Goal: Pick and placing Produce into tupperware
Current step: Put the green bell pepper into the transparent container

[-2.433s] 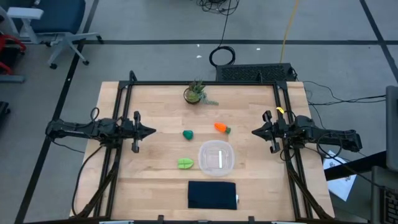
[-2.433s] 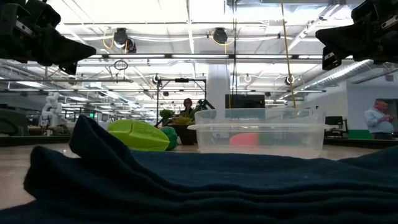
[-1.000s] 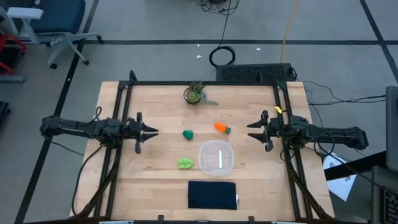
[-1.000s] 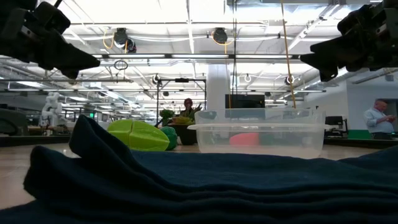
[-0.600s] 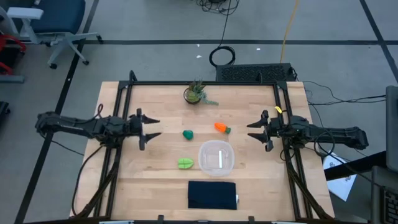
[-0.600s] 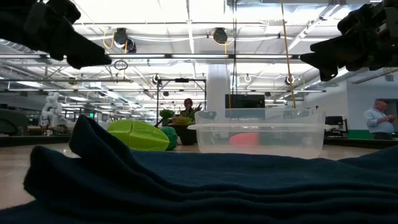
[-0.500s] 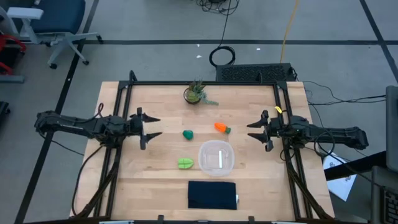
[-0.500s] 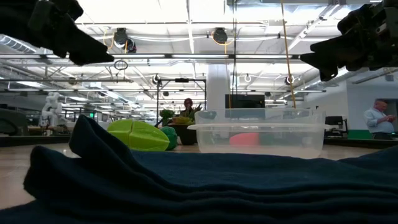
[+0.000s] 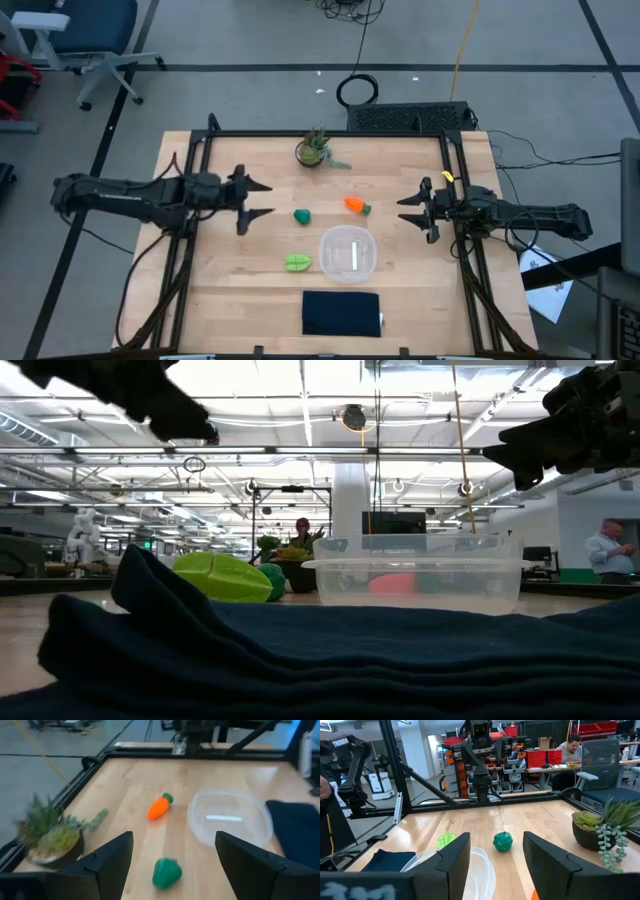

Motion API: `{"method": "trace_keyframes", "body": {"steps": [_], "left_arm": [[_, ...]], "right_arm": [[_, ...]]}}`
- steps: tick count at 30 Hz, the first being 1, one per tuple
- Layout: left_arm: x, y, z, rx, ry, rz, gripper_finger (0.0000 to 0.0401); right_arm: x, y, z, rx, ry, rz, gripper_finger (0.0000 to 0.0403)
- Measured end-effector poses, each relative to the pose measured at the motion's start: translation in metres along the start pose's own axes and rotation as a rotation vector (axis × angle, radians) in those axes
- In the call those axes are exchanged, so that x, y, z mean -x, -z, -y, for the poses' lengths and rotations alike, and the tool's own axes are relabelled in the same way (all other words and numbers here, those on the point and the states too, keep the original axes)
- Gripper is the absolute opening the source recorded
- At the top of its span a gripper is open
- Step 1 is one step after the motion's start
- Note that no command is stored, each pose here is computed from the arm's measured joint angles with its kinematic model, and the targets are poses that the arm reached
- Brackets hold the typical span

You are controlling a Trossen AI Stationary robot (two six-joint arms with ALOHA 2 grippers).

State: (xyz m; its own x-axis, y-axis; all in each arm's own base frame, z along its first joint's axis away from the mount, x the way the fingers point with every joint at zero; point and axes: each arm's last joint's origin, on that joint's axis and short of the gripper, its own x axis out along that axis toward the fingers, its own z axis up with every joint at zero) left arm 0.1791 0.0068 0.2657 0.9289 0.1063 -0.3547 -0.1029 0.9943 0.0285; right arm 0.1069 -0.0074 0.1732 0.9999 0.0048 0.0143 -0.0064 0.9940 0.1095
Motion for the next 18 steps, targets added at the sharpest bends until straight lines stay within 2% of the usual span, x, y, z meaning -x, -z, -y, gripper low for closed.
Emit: {"method": "trace_keyframes", "body": {"steps": [11, 15, 18], "left_arm": [[-0.043, -0.037, -0.024, -0.010, 0.140, -0.068, 0.0283], [-0.061, -0.047, -0.033, 0.016, 0.161, -0.171, 0.0282], [-0.073, -0.053, -0.036, 0.012, 0.174, -0.304, 0.0282]], "right_arm": [[0.000, 0.000, 0.000, 0.000, 0.000, 0.000, 0.0176], [0.000, 0.000, 0.000, 0.000, -0.001, 0.001, 0.0176], [0.000, 0.000, 0.000, 0.000, 0.000, 0.001, 0.0176]]}}
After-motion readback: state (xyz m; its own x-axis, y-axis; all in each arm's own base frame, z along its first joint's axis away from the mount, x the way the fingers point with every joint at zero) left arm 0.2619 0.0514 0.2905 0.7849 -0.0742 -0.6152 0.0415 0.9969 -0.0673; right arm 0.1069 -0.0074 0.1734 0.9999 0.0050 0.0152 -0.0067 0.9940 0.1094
